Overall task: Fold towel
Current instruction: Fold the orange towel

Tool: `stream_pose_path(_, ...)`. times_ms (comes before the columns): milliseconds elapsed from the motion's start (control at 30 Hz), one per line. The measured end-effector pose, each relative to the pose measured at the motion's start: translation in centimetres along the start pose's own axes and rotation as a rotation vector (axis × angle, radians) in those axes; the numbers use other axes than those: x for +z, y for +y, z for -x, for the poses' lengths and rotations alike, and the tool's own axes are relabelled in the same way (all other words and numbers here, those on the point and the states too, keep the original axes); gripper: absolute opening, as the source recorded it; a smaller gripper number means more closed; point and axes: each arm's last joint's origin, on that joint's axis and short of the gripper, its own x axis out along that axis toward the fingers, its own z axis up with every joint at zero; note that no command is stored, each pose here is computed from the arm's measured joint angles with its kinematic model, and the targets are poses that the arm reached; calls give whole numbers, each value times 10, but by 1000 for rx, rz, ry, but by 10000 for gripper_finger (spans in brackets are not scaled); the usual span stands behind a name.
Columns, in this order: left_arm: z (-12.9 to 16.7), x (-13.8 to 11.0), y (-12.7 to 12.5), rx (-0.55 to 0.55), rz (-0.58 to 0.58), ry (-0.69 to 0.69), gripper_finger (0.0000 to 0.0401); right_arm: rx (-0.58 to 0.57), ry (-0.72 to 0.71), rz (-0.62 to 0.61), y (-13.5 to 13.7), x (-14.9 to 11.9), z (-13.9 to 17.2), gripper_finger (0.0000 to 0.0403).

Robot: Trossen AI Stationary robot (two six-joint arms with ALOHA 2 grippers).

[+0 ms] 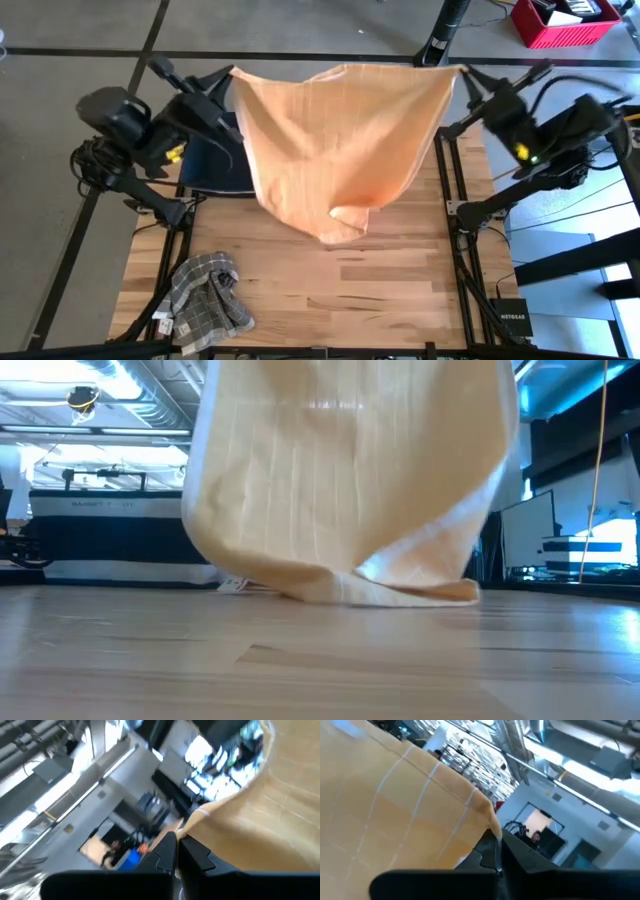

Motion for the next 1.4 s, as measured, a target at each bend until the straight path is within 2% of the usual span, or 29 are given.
stream_pose_path(167,4,3,1,-10,39,-31,5,-38,93,-24,-16,9,-2,7)
stream_pose_path(267,5,3,1,-15,51,-35,5,-40,99,-50,-22,12,-3,7)
stream_pose_path(500,-17,-3,17,111,7,7,5,-45,-53,-30,-45,19,-6,7)
stream_pose_path(633,-26,-4,33,209,5,-44,5,-77,-108,-47,-60,20,-8,7)
stream_pose_path(767,-30,-4,43,280,-7,-114,5,-94,-162,-27,-64,20,-11,10)
stream_pose_path(1067,-41,-7,49,329,54,-227,5,-125,-199,55,-70,16,-17,7)
stream_pose_path(1233,-43,-8,46,295,141,-233,5,-112,-162,-63,-66,14,-19,7)
stream_pose_path(1400,-38,-6,37,242,160,-153,5,-122,-65,-164,-63,10,-20,6)
